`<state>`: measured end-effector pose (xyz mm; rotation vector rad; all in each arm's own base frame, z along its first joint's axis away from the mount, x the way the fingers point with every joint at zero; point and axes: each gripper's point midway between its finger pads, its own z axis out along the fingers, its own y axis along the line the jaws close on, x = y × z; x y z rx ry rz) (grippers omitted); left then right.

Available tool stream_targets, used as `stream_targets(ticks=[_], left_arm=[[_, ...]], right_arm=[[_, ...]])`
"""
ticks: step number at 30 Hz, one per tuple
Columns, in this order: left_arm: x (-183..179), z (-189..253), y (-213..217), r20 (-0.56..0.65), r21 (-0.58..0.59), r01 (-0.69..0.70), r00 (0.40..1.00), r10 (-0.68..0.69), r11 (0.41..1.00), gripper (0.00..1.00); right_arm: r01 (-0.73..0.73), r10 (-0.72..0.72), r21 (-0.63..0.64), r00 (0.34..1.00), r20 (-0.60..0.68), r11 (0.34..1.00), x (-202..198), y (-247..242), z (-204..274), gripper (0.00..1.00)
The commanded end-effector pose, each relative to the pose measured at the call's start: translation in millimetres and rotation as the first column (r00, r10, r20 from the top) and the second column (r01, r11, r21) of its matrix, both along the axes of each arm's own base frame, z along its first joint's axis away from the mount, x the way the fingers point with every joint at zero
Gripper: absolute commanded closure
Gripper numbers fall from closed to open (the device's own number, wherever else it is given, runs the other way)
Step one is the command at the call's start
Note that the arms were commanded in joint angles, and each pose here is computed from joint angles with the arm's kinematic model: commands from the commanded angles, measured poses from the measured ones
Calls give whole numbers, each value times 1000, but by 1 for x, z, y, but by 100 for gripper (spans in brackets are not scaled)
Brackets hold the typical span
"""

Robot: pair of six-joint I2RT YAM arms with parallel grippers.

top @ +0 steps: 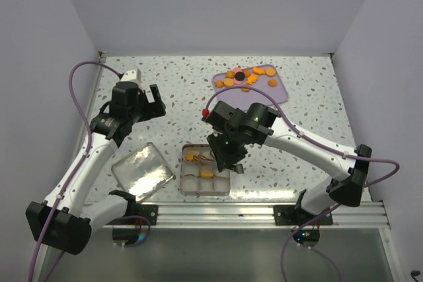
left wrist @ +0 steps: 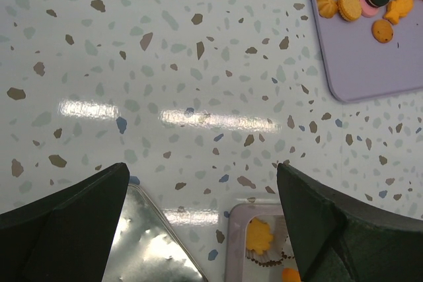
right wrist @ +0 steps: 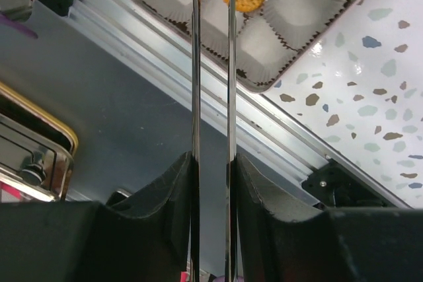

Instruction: Pack the cookies

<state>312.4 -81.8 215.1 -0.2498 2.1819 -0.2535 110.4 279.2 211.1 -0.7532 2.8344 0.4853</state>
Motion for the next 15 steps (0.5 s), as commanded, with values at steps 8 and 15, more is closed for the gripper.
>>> stream_targets(ticks=[8, 15], left_arm=[[-2, 10, 3, 32, -7, -10, 999, 10, 1000, 0], [-1, 10, 4, 34, -1, -13, 999, 13, 1000, 0]], right_arm=[[-60, 60, 56, 998, 5, 997, -7, 33, 6, 70], [-48, 47, 28, 998, 34, 998, 2, 35, 2, 53]])
